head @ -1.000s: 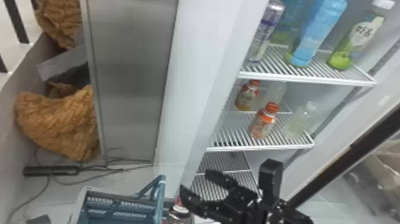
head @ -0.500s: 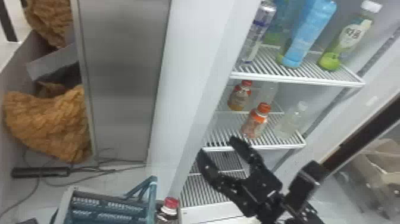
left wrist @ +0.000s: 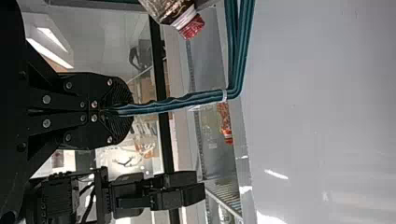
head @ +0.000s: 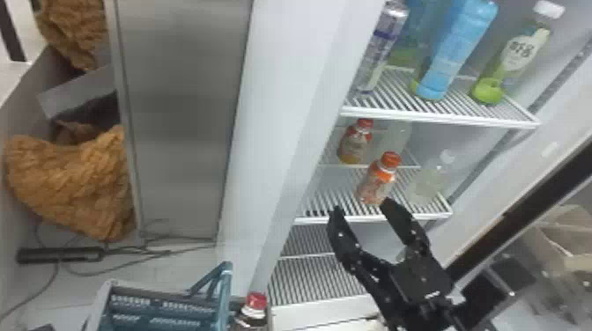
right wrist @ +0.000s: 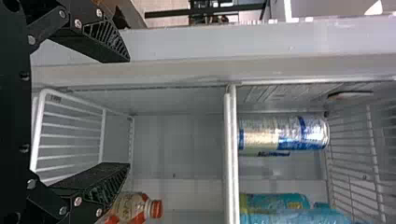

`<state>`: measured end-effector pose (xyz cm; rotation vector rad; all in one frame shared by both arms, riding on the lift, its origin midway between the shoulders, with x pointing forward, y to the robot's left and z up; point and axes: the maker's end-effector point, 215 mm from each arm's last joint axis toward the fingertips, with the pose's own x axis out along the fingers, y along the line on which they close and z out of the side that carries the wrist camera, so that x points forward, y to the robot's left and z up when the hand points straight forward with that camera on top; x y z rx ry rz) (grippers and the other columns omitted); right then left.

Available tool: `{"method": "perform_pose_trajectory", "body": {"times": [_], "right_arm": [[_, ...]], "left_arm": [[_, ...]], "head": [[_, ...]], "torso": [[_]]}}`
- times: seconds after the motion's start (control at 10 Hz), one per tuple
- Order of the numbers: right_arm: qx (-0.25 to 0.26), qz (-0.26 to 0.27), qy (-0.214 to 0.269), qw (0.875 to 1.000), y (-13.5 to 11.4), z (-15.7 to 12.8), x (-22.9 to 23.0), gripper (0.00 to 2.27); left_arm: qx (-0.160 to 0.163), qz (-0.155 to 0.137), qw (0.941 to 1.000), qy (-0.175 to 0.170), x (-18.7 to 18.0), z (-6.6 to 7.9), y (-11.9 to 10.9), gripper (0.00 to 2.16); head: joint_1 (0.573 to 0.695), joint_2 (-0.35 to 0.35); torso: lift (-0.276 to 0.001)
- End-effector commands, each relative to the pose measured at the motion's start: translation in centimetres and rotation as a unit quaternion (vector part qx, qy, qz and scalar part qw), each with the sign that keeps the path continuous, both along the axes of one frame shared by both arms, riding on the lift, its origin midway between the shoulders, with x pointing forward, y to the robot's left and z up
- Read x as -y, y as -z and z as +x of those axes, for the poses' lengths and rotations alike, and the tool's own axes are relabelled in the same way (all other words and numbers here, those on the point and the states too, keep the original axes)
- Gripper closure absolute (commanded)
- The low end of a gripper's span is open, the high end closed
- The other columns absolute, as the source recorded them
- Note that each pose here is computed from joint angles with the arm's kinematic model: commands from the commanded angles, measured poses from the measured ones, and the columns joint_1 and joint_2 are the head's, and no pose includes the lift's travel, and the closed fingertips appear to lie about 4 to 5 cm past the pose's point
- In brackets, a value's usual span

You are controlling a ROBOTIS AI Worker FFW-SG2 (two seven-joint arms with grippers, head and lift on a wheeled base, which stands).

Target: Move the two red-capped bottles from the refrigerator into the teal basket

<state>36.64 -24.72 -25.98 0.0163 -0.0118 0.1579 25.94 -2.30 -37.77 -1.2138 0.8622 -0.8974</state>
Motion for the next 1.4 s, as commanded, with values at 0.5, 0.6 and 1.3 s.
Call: {"method": "perform_pose_trajectory", "body": {"times": [0.5,0.6,1.3], "right_arm": [[-0.016,0.005,0.018,1.000,3.3,0.0,1.9,0.24],[-0.018,0.006,0.014,1.000,3.6,0.1,1.8,0.24],[-0.015,0.000,0.013,1.000,3.2,0.1,1.7,0.25]], "left_arm": [[-0.003,0.000,1.0000,-0.003,-0.1,-0.1,0.2,1.16],[-0.003,0.000,1.0000,-0.003,-0.1,-0.1,0.2,1.16],[-0.002,-0.002,1.0000,-0.001,0.1,-0.1,0.0,1.16]], "head": [[0.695,-0.350],[0.695,-0.350],[0.695,-0.350]], "torso": [[-0.224],[-0.224],[-0.224]]}}
